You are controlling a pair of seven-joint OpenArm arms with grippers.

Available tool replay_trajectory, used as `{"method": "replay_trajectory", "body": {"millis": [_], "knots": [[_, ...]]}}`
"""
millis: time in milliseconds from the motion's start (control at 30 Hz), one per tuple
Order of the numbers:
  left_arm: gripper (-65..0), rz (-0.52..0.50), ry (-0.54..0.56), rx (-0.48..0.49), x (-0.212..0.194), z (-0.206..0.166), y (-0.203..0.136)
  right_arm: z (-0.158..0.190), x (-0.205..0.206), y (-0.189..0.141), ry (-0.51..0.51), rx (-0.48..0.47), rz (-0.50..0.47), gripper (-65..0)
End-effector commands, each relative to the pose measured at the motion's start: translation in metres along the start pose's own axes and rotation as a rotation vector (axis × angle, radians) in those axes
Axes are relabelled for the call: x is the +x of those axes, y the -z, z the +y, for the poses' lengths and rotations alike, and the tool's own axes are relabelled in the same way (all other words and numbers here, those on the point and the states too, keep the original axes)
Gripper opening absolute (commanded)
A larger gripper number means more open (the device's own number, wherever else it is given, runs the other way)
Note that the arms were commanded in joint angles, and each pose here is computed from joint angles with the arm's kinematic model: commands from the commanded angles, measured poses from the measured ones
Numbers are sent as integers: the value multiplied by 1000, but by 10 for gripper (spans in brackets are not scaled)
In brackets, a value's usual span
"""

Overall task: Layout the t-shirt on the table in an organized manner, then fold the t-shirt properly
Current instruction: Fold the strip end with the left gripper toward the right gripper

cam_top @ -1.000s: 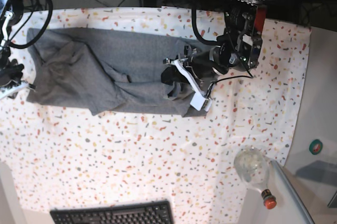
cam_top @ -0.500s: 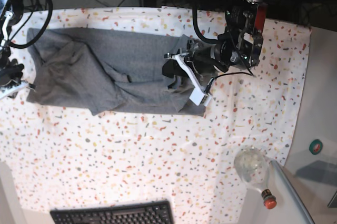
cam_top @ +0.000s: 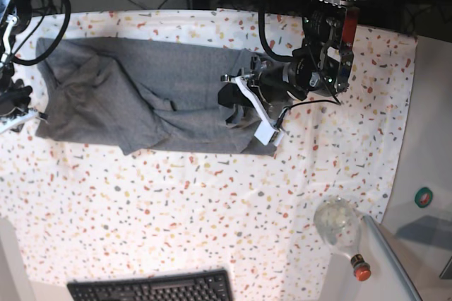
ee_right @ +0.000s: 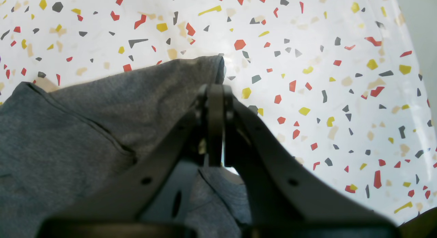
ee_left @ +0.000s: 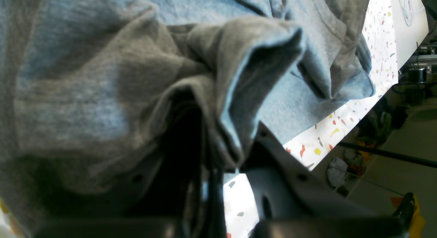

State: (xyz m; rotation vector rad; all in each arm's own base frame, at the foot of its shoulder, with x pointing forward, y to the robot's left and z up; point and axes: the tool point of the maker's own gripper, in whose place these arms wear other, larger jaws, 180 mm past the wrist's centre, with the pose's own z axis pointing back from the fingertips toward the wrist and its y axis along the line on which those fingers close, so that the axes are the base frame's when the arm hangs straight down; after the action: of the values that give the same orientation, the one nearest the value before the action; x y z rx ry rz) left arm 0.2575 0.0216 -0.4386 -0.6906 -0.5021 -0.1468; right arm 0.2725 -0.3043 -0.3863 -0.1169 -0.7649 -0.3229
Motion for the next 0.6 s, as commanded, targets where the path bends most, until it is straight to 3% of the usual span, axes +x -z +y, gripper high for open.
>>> {"method": "replay_trajectory", "body": {"millis": [0,567], "knots": [[-650,-49,22,-27,20,-7,-3,-3,18,-3,-10,-4,-54,-650],[-650,-77,16,0,26,-13,-11,1,24,-2,-11,3,-66,-650]]}}
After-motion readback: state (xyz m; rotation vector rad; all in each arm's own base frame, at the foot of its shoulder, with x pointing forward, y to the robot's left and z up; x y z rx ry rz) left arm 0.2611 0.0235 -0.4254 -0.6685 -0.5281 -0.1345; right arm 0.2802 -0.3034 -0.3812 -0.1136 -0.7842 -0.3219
